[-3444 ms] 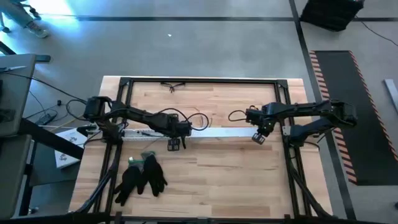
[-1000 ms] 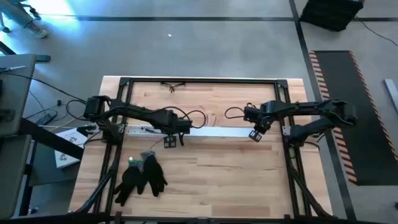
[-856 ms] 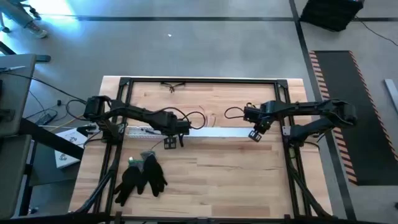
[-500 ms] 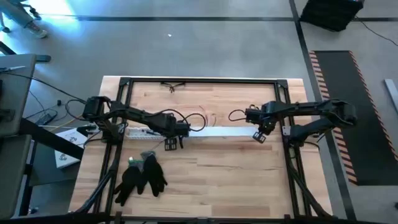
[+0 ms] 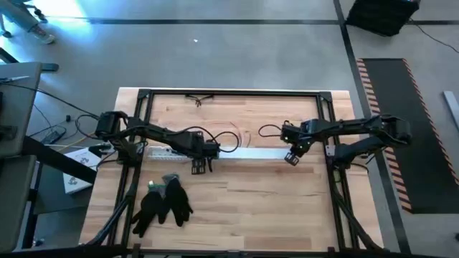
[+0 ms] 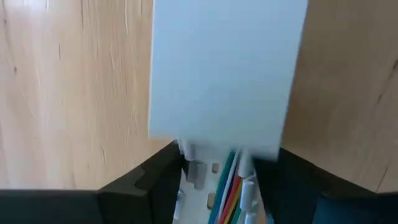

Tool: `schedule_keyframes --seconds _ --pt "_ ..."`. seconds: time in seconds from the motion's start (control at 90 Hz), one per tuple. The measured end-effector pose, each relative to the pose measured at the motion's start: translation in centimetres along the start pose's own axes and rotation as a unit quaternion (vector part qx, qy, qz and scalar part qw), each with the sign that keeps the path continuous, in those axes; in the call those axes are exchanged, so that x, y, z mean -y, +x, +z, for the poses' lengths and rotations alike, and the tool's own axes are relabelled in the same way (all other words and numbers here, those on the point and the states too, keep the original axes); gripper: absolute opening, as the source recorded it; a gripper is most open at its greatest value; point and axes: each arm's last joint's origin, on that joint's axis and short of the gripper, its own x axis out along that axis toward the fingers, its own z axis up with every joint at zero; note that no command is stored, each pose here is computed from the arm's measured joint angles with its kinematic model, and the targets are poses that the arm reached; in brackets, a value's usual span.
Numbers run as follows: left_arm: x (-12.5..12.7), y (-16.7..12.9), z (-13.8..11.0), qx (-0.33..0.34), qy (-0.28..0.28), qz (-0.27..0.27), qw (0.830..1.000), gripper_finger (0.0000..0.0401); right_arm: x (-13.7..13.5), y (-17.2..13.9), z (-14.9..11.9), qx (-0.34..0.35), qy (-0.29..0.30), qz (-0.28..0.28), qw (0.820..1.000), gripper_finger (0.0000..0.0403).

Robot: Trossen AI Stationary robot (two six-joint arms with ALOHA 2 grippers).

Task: Ziptie cables
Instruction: Close the white cable duct

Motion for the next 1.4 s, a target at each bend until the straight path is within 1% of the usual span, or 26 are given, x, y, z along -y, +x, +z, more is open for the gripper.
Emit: schedule_keyframes --seconds 0.122,0.233,0.422,0.622,0.733,0.867,0.956,1.122,1.222,1.3,1.4 --pt "0.0 0.1 0.0 0.002 -0.002 0.000 1.000 0.0179 -0.1 0.1 0.2 0.014 -0.010 0.005 1.000 0.0011" --pt "0.0 0.1 0.0 0.004 -0.002 0.002 1.000 0.0179 0.0 0.1 0.1 0.009 -0.020 0.000 1.000 0.0011" --pt "0.0 0.1 0.5 0.025 0.001 0.005 1.000 0.0185 0.5 -0.1 -0.9 -0.045 -0.005 -0.040 0.998 0.0011" --pt "-0.2 -0.6 1.2 0.031 0.002 0.004 1.000 0.0214 1.1 -0.4 -2.2 -0.105 0.009 -0.080 0.991 0.0011" --pt "-0.6 -1.4 2.0 0.045 0.007 0.010 0.999 0.0233 1.2 -0.4 -2.2 -0.102 0.012 -0.092 0.990 0.0011" --pt "-1.2 -2.2 2.3 0.029 0.012 0.016 0.999 0.0250 1.2 -0.4 -2.2 -0.103 0.013 -0.092 0.990 0.0011" --pt "-1.4 -2.5 2.6 0.034 0.009 0.018 0.999 0.0254 1.2 -0.4 -2.2 -0.102 0.012 -0.092 0.990 0.0011" --pt "-1.7 -2.4 2.5 0.029 0.003 -0.006 1.000 0.0255 1.2 -0.4 -2.2 -0.101 0.010 -0.091 0.991 0.0011" --pt "-1.9 -2.3 2.3 0.014 0.009 -0.017 1.000 0.0255 1.2 -0.4 -2.2 -0.101 0.008 -0.091 0.991 0.0011" --pt "-2.2 -2.7 1.8 -0.019 0.014 -0.013 1.000 0.0255 1.2 -0.4 -2.2 -0.101 0.007 -0.091 0.991 0.0011" --pt "-2.4 -3.3 1.4 -0.057 0.004 -0.003 0.998 0.0256 1.2 -0.4 -2.1 -0.100 0.008 -0.091 0.991 0.0011"
